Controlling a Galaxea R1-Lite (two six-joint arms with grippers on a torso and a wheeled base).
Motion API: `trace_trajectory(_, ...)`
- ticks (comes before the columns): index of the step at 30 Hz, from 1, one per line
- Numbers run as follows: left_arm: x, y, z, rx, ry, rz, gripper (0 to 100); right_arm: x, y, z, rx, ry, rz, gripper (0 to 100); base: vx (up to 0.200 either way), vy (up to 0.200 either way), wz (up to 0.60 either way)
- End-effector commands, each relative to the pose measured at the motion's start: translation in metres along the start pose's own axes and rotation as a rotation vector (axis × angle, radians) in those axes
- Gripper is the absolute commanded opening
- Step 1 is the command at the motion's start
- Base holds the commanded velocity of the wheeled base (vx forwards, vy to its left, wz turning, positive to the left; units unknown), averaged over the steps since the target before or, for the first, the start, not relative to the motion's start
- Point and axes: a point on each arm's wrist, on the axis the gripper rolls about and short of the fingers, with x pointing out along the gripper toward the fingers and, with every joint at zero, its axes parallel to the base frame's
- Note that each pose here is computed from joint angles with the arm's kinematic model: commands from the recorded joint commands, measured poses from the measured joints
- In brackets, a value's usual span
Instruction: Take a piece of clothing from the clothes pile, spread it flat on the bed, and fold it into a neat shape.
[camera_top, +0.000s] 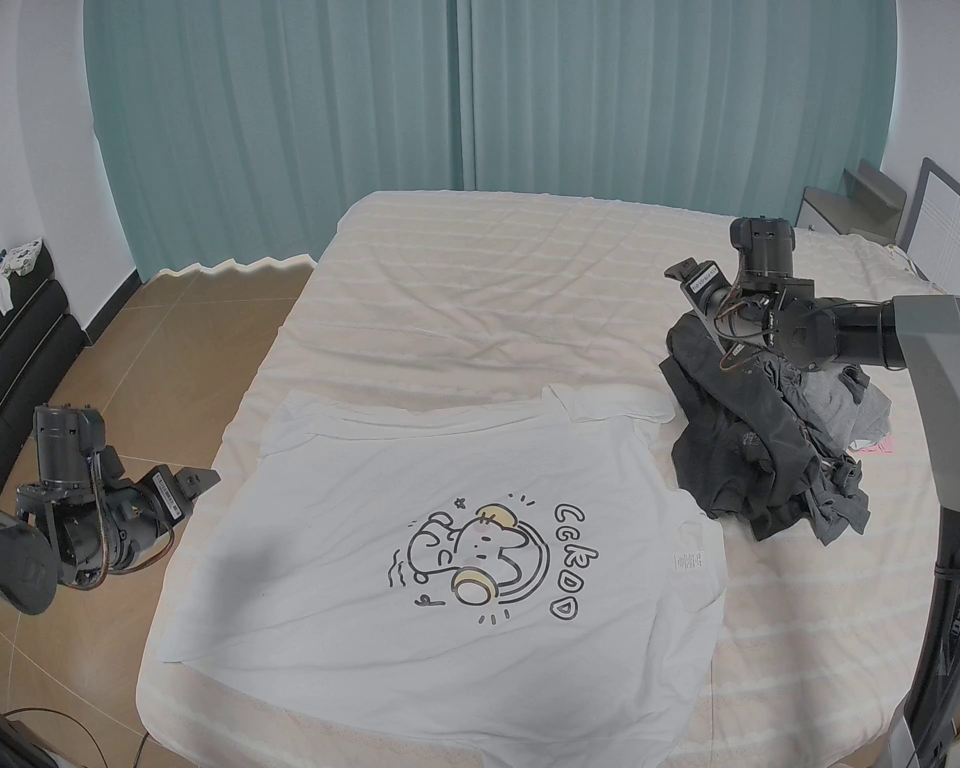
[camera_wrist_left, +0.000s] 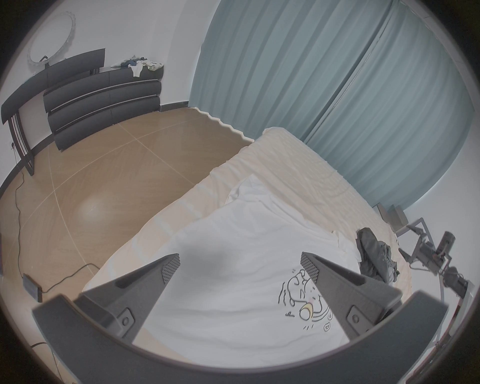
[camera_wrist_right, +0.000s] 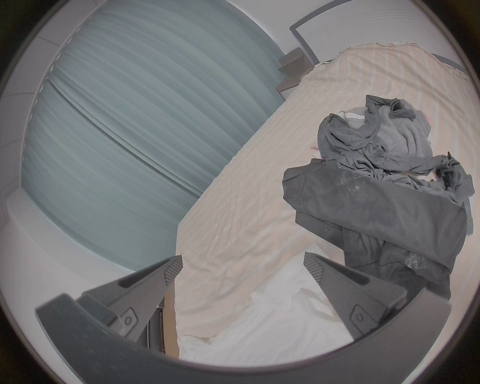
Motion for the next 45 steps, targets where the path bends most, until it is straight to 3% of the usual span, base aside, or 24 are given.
trace_trajectory(1, 0.098, -0.021, 0.032, -0.011, 0.072, 0.085, 100, -0.097, -0.071, -0.060, -0.186, 0.150, 0.091, 100, 0.000, 0.000, 0.00)
trace_trajectory(4, 0.106, -0.017, 0.026, -0.013, 0.160, 0.109, 100, -0.116, -0.104, -0.082, -0.268, 0.239, 0.041, 100, 0.000, 0.000, 0.00)
trace_trajectory(8, 0.106, 0.000, 0.027, -0.051, 0.255, 0.030, 100, -0.138, -0.143, -0.103, -0.326, 0.342, 0.014, 100, 0.000, 0.000, 0.00)
trace_trajectory(10, 0.106, 0.001, 0.028, -0.050, 0.255, 0.029, 100, -0.139, -0.144, -0.104, -0.327, 0.342, 0.016, 100, 0.000, 0.000, 0.00)
trace_trajectory(11, 0.125, 0.023, 0.021, 0.017, 0.291, 0.086, 100, -0.142, -0.160, -0.114, -0.336, 0.371, 0.023, 100, 0.000, 0.000, 0.00)
trace_trajectory(13, 0.135, 0.034, 0.017, 0.048, 0.304, 0.112, 100, -0.138, -0.172, -0.120, -0.369, 0.382, 0.014, 100, 0.000, 0.000, 0.00)
trace_trajectory(17, 0.145, 0.043, 0.017, 0.041, 0.310, 0.053, 100, -0.133, -0.189, -0.134, -0.423, 0.405, 0.003, 100, 0.000, 0.000, 0.00)
trace_trajectory(21, 0.159, 0.045, 0.018, 0.052, 0.286, 0.015, 100, -0.133, -0.194, -0.141, -0.417, 0.402, 0.033, 100, 0.000, 0.000, 0.00)
trace_trajectory(26, 0.178, 0.050, 0.013, 0.137, 0.292, -0.002, 100, -0.138, -0.197, -0.145, -0.423, 0.411, 0.039, 100, 0.000, 0.000, 0.00)
trace_trajectory(32, 0.213, 0.050, 0.018, 0.172, 0.191, -0.047, 100, -0.146, -0.194, -0.143, -0.430, 0.378, 0.079, 100, 0.000, 0.000, 0.00)
trace_trajectory(45, 0.241, 0.030, 0.021, 0.204, 0.138, -0.107, 100, -0.158, -0.180, -0.143, -0.441, 0.349, 0.154, 100, 0.000, 0.000, 0.00)
